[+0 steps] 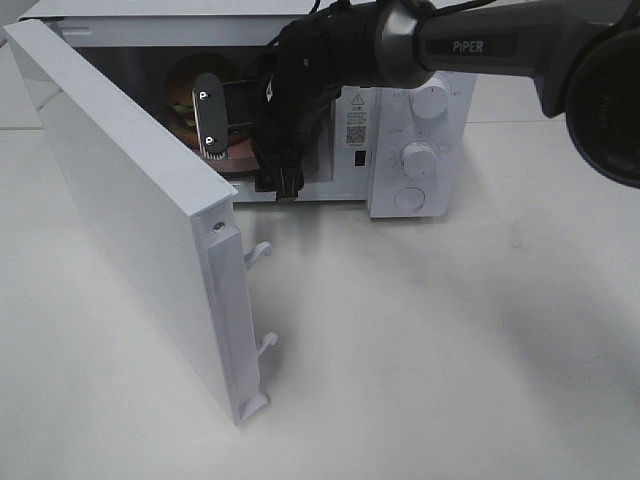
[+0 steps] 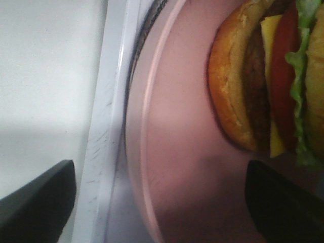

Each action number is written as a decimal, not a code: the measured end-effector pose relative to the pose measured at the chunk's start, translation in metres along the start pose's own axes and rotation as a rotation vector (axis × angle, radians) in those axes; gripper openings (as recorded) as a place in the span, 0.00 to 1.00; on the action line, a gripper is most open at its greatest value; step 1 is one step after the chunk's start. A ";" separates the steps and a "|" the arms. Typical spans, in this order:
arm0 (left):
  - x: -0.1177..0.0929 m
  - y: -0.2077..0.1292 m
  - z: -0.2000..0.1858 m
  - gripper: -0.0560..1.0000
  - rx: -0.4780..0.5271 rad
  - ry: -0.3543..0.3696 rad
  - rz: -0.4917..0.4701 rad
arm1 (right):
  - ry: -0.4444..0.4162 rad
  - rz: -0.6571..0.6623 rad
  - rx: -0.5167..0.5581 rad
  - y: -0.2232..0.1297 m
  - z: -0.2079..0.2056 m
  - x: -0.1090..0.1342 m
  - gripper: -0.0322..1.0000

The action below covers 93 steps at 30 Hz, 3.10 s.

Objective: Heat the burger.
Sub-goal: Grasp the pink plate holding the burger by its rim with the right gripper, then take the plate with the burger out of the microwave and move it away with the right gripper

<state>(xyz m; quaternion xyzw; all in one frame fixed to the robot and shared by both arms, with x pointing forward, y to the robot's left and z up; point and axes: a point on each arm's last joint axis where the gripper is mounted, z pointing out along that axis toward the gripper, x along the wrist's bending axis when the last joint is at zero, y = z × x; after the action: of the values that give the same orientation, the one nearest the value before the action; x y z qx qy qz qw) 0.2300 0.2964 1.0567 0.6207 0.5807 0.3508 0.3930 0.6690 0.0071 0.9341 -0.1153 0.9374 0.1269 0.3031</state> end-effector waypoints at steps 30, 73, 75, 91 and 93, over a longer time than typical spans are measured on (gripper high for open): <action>0.000 0.000 0.000 0.98 0.000 0.000 0.000 | 0.082 0.072 0.012 -0.008 0.025 0.001 0.23; 0.000 0.000 0.000 0.98 0.000 0.000 0.000 | 0.060 -0.255 -0.123 -0.016 -0.042 0.034 0.12; 0.000 0.000 0.000 0.98 0.000 0.000 0.000 | 0.055 -0.257 -0.123 -0.016 -0.044 0.035 0.12; 0.000 0.000 0.000 0.98 0.000 0.000 0.000 | 0.042 -0.286 -0.161 -0.024 -0.066 0.053 0.12; 0.000 0.000 0.000 0.98 0.000 0.000 0.000 | 0.043 -0.280 -0.167 -0.024 -0.069 0.055 0.12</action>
<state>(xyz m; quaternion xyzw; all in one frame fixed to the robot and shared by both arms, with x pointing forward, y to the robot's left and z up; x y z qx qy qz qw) 0.2300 0.2964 1.0567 0.6207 0.5807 0.3508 0.3930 0.5953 -0.0448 0.9507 -0.2725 0.9046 0.1583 0.2870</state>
